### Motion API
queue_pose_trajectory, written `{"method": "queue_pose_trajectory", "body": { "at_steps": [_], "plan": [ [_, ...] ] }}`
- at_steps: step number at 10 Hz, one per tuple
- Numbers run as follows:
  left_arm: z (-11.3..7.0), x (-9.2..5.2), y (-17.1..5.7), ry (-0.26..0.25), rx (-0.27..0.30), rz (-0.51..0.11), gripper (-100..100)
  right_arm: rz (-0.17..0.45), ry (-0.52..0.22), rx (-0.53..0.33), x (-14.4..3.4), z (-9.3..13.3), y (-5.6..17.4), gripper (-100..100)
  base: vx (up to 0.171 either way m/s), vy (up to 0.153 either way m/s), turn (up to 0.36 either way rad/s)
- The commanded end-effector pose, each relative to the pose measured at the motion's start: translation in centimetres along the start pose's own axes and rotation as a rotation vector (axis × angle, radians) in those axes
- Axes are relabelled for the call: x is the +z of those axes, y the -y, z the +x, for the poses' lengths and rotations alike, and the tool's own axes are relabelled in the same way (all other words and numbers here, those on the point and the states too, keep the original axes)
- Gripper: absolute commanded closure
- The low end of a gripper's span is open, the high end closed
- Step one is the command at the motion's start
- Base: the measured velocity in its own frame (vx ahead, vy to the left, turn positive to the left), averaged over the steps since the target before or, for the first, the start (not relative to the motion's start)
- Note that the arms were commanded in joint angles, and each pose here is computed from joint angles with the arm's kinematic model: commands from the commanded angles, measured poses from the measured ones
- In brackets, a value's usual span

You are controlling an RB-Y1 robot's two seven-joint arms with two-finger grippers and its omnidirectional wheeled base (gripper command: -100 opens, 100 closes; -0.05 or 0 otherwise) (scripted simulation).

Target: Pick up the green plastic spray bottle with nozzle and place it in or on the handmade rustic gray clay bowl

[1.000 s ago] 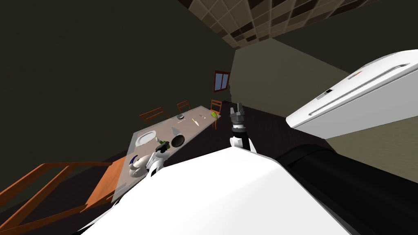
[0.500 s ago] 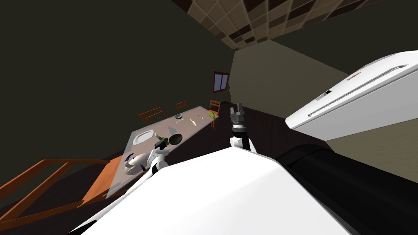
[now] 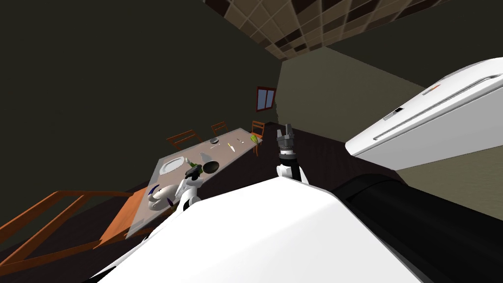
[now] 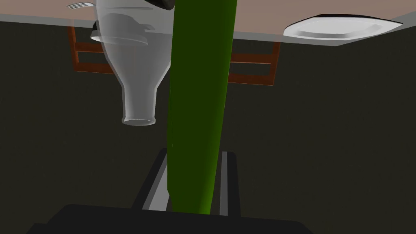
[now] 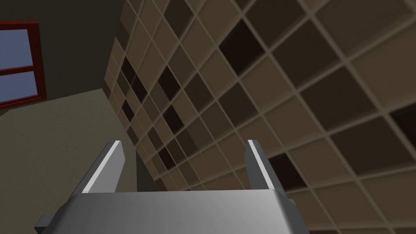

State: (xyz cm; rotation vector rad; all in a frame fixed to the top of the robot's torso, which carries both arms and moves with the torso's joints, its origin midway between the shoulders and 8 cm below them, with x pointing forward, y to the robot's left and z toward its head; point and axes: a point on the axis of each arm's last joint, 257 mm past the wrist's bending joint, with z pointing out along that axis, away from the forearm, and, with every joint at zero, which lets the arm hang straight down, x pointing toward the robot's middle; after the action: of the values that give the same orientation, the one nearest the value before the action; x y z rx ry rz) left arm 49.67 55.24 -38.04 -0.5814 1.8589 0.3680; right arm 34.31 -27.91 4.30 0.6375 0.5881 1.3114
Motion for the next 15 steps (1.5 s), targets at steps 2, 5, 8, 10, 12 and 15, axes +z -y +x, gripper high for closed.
{"method": "queue_pose_trajectory", "body": {
  "at_steps": [2, 5, 8, 10, 12, 15],
  "plan": [
    [-1.0, 0.1, 0.3, 0.032, 0.005, 0.023, 100, 0.000, 0.000, 0.000, 0.0, 0.0, 0.0, 0, 0.004, -0.069, 0.017],
    [-2.1, 0.0, 0.6, 0.065, 0.012, 0.048, 100, 0.000, 0.000, 0.000, 0.0, 0.0, 0.0, 0, 0.009, -0.073, 0.017],
    [-2.7, 0.0, 0.6, 0.083, 0.018, 0.061, 100, 0.000, 0.000, 0.000, 0.0, 0.0, 0.0, 0, 0.004, -0.059, 0.019],
    [-2.8, 0.0, 0.7, 0.086, 0.019, 0.064, -100, 0.000, 0.000, 0.000, 0.0, 0.0, 0.0, 0, 0.000, -0.004, -0.001],
    [-2.8, 0.0, 0.7, 0.086, 0.019, 0.065, -100, 0.000, 0.000, 0.000, 0.0, 0.0, 0.0, 0, 0.000, 0.000, 0.000],
    [-4.3, 0.8, 1.2, 0.087, 0.015, 0.058, -100, 0.000, 0.000, 0.000, 0.0, 0.0, 0.0, 0, -0.020, 0.002, -0.020]
  ]
}}
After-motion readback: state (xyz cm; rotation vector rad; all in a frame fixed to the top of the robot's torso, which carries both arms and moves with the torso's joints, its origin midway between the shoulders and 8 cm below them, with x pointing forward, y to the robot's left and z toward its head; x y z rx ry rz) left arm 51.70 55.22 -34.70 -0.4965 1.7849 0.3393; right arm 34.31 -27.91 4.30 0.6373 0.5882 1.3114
